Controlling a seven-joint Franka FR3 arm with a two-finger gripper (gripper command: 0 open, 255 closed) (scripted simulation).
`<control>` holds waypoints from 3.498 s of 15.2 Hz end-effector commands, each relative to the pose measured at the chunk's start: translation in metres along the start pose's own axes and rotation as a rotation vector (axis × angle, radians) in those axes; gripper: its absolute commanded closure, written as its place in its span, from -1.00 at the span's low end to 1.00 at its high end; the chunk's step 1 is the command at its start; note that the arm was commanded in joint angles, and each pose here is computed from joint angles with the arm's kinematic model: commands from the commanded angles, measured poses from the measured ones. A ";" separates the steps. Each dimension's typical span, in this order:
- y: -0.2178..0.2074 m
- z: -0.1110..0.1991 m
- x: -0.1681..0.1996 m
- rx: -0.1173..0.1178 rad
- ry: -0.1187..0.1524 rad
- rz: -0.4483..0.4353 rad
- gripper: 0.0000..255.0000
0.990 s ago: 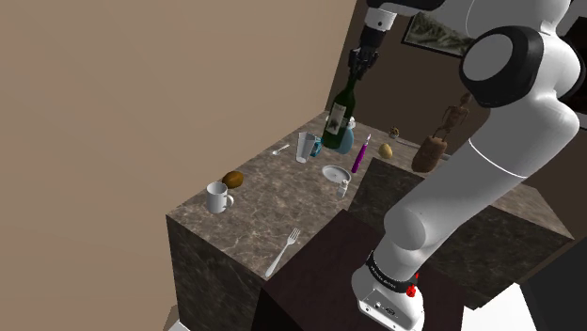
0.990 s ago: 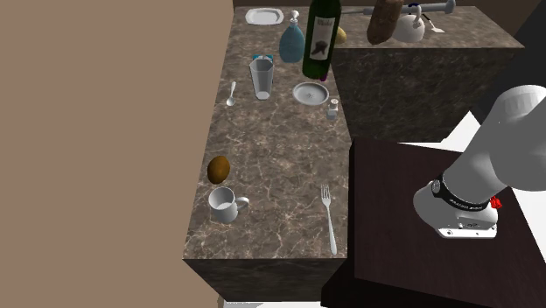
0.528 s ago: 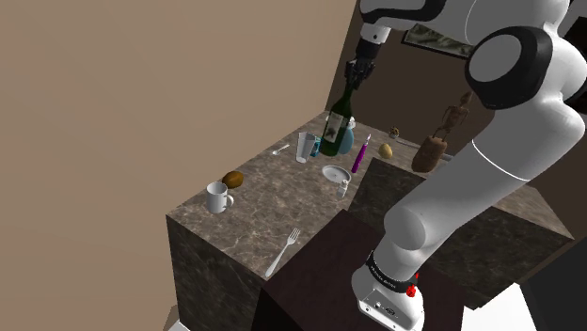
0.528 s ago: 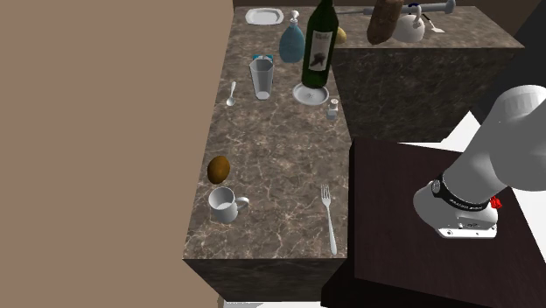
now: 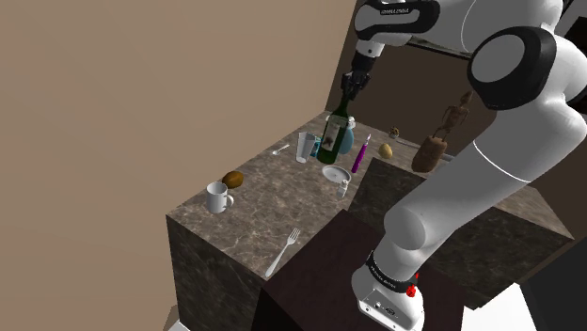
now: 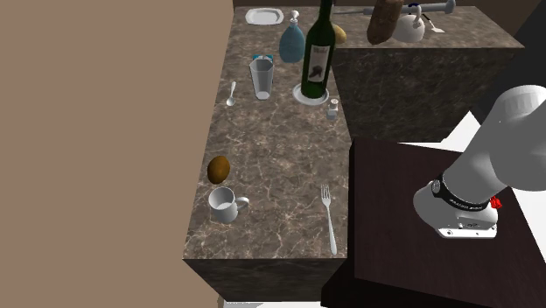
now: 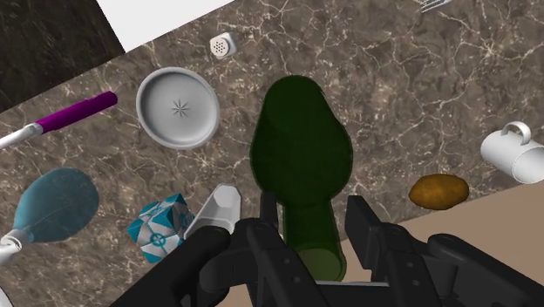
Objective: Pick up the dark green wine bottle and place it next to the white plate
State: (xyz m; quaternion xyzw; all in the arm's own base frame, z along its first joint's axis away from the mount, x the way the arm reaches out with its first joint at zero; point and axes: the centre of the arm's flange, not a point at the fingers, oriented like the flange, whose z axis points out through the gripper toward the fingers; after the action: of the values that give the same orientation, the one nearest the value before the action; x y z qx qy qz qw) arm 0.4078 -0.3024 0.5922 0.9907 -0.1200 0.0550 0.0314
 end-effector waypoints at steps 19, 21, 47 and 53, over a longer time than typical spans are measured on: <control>-0.006 0.105 -0.013 0.000 0.001 0.000 1.00; -0.006 0.115 -0.014 0.000 0.001 0.000 1.00; -0.011 0.204 -0.025 0.000 0.001 0.000 -1.00; -0.011 0.191 -0.025 0.000 0.001 0.000 -1.00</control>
State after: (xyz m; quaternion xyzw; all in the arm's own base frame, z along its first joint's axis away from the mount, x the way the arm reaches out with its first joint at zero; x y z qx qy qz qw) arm 0.4065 -0.3008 0.3933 0.9907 -0.1200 0.0557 0.0318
